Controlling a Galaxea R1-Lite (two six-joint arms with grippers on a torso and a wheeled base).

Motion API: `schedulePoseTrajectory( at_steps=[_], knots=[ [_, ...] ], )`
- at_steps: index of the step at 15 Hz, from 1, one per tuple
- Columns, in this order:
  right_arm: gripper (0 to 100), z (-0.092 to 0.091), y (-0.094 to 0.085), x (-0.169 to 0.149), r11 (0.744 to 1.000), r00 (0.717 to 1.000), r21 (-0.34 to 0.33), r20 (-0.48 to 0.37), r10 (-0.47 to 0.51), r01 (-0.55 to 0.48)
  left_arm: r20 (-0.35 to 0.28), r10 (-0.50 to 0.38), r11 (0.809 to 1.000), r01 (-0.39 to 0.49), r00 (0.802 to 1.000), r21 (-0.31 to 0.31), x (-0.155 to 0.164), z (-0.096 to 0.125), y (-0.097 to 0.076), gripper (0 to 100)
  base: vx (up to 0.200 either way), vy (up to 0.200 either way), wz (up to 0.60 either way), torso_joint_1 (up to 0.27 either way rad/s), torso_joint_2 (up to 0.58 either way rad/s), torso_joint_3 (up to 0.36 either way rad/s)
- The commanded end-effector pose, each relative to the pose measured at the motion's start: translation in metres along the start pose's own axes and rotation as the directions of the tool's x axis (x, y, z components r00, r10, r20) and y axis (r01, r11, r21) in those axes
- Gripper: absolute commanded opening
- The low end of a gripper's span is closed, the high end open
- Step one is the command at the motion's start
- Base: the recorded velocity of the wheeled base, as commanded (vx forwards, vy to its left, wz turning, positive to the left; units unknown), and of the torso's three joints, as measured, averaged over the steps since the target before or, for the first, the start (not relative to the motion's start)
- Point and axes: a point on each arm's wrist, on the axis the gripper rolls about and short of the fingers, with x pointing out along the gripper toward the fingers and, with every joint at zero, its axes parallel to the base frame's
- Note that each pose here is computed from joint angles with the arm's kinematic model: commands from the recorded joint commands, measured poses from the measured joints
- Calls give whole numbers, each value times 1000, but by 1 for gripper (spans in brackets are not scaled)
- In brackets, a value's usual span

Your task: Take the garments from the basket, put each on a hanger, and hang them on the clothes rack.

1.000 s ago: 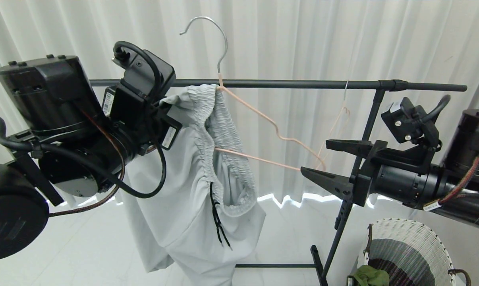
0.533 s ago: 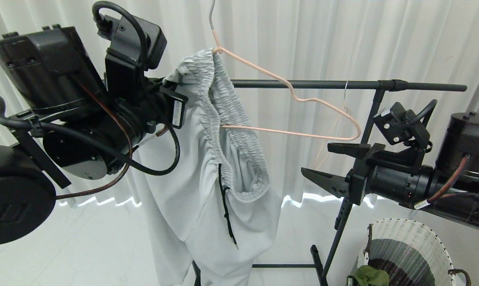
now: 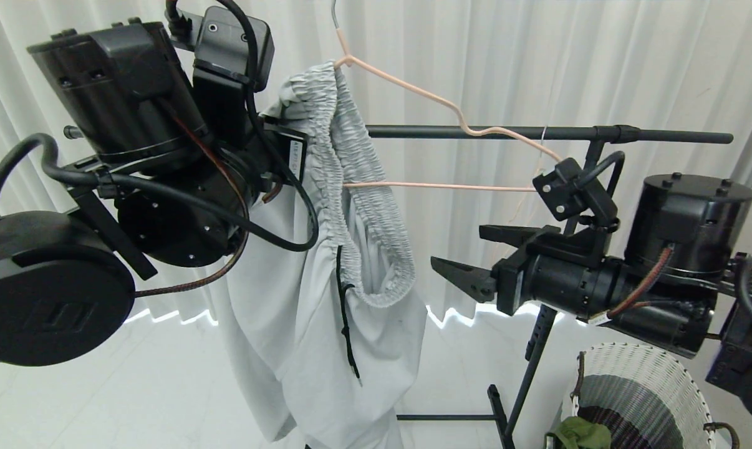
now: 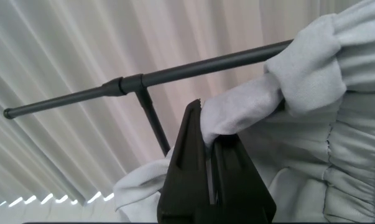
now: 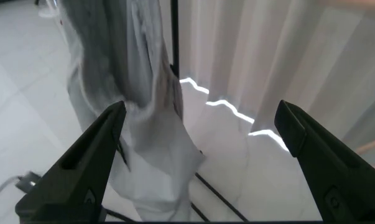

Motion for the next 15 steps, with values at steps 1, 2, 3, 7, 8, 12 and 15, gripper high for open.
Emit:
schedulePoseTrajectory(
  at_steps=[1,2,3,7,8,12,15],
  knots=[
    [100,-6,6,25,1000,1000,19,-15,-13,13,-5,-3,1000,3,1000,1,-1,0,-4,0,0,0,0,0,0,0],
    [100,-7,6,33,999,1000,31,-15,-27,27,-7,-4,1000,4,1000,1,0,-1,-4,0,0,0,0,0,0,0],
    [100,-10,8,38,998,999,49,-25,-26,27,-6,-3,1000,3,1000,-4,0,-1,-5,0,0,0,0,0,0,0],
    [100,-23,12,47,997,998,71,-64,-17,21,-7,-6,1000,6,1000,-11,0,-2,-5,0,0,0,0,0,0,0],
    [100,-24,12,48,997,998,72,-68,-17,22,-7,-6,1000,6,1000,-11,0,-2,-5,0,0,0,0,0,0,0],
    [0,-33,9,51,996,995,79,-96,-30,37,-6,-7,1000,7,1000,-14,0,-2,-5,0,0,0,0,0,0,0],
    [0,-36,8,52,995,994,85,-105,-44,53,23,5,999,-5,1000,-33,1,1,-5,0,0,0,0,0,0,0]
  ],
)
